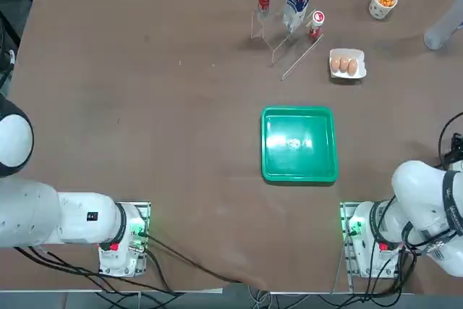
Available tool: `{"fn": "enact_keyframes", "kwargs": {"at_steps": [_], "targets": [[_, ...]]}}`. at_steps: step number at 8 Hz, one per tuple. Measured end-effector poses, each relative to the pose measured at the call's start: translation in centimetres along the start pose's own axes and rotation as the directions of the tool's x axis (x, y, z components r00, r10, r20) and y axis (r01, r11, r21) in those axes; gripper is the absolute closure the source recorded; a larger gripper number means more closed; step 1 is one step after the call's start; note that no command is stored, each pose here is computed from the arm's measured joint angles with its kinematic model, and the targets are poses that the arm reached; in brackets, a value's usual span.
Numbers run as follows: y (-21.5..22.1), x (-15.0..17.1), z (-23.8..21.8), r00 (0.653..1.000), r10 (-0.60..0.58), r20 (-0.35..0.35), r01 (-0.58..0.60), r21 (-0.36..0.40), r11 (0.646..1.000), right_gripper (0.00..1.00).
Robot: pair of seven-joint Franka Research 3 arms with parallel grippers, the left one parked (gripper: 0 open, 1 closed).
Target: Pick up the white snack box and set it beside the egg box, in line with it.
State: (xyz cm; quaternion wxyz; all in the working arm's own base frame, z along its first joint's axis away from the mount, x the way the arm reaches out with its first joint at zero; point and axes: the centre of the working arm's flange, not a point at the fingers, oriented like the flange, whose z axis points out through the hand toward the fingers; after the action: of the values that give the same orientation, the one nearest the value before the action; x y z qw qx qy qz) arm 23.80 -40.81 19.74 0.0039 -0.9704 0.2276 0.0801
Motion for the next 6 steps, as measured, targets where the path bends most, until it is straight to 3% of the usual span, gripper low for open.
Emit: {"fn": "enact_keyframes", "kwargs": {"at_steps": [2, 3, 6], "targets": [[-0.4, 0.5, -2.0, 1.000, -0.018, 0.004, 0.018, -0.008, 1.000, 0.98], [-1.3, 1.6, -5.2, 0.999, -0.048, -0.007, 0.048, -0.029, 0.998, 0.98], [-10.0, 5.7, -17.4, 0.984, -0.178, -0.019, 0.175, -0.110, 0.978, 0.98]]}}
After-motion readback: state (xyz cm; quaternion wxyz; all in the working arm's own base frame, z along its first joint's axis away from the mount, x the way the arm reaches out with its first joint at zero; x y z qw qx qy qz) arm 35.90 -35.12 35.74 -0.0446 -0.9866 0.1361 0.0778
